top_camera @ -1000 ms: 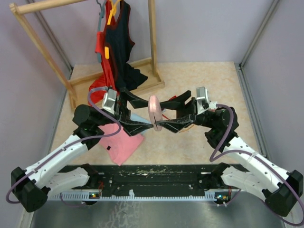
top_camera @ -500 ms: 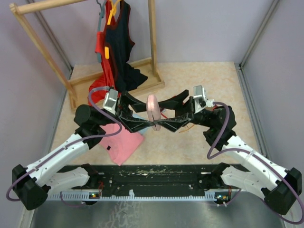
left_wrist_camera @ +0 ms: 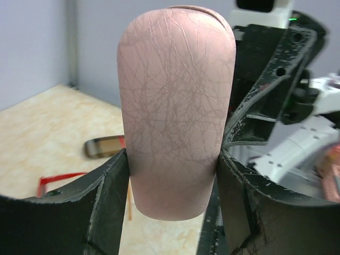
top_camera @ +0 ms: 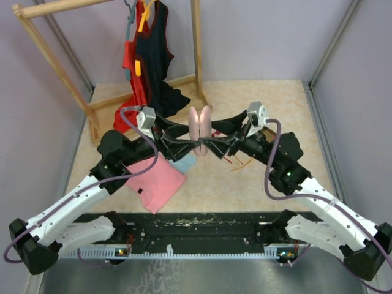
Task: Organize the sunglasses
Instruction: Open the sunglasses case, then place the sunglasses case at the center of the board, then adjust the sunglasses case at the center of the board, then pick up the glasses cleaning cloth from the center of the board.
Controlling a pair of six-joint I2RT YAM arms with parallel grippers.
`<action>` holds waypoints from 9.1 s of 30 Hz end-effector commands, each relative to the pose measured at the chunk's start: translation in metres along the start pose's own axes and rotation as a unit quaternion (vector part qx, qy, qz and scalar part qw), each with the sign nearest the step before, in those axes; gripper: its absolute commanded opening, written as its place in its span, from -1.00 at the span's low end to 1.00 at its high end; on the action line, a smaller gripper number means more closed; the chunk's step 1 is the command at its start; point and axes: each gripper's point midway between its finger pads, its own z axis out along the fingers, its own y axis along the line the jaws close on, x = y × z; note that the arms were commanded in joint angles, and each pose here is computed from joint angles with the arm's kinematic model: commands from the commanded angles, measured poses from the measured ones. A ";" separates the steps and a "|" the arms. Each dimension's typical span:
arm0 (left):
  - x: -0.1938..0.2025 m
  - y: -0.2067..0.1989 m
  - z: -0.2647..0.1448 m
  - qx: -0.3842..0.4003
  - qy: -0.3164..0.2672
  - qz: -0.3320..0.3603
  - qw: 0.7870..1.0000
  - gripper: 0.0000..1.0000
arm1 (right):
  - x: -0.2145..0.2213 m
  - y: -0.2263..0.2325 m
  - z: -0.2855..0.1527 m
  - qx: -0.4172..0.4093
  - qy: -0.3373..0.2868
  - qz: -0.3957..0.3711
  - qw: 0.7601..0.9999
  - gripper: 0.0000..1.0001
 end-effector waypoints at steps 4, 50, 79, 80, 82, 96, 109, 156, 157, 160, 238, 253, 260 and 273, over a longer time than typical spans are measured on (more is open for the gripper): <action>-0.007 0.096 -0.019 -0.269 0.012 0.047 0.962 -0.68 | 0.013 -0.092 0.005 0.240 0.064 0.010 0.969 -1.00; 0.025 0.081 -0.162 -0.404 0.049 0.034 0.913 0.99 | 0.056 0.043 -0.037 -0.086 0.147 -0.003 0.985 -1.00; 0.039 0.098 -0.187 -0.467 0.055 0.037 0.882 0.99 | 0.250 -0.059 -0.040 0.128 0.514 -0.557 0.639 -0.38; 0.040 0.098 -0.187 -0.467 0.055 0.036 0.882 0.99 | 0.253 -0.060 -0.040 0.129 0.513 -0.564 0.634 -0.35; 0.040 0.097 -0.188 -0.466 0.055 0.035 0.882 0.99 | 0.260 -0.064 -0.041 0.128 0.515 -0.577 0.621 -0.30; 0.041 0.092 -0.181 -0.445 0.052 0.027 0.894 0.99 | 0.307 -0.079 -0.051 0.123 0.537 -0.581 0.599 -0.01; 0.041 0.091 -0.174 -0.436 0.050 0.021 0.898 0.99 | 0.327 -0.077 -0.072 0.114 0.561 -0.554 0.605 0.66; 0.221 0.105 -0.094 -0.310 0.257 -0.152 0.903 0.57 | 0.262 -0.072 -0.141 0.435 0.310 0.234 0.812 0.14; 0.228 0.106 -0.093 -0.308 0.266 -0.157 0.900 0.53 | 0.267 -0.075 -0.142 0.443 0.319 0.232 0.805 0.11; 0.249 0.105 -0.094 -0.297 0.288 -0.174 0.893 0.41 | 0.280 -0.085 -0.145 0.457 0.330 0.227 0.794 0.00; 0.183 0.119 -0.132 -0.402 0.195 -0.097 0.889 0.60 | 0.210 -0.169 -0.094 0.414 0.284 0.027 0.864 -0.15; 0.172 0.127 -0.137 -0.438 0.201 -0.090 0.872 0.66 | 0.173 -0.188 -0.099 0.422 0.331 0.084 0.840 -0.14; 0.160 0.130 -0.159 -0.491 0.182 -0.100 0.846 0.65 | 0.193 -0.190 -0.048 0.346 0.385 0.101 0.850 -0.05; 0.096 0.114 -0.206 -0.537 0.129 -0.045 0.833 0.64 | 0.295 -0.163 0.061 0.177 0.504 0.036 0.845 0.36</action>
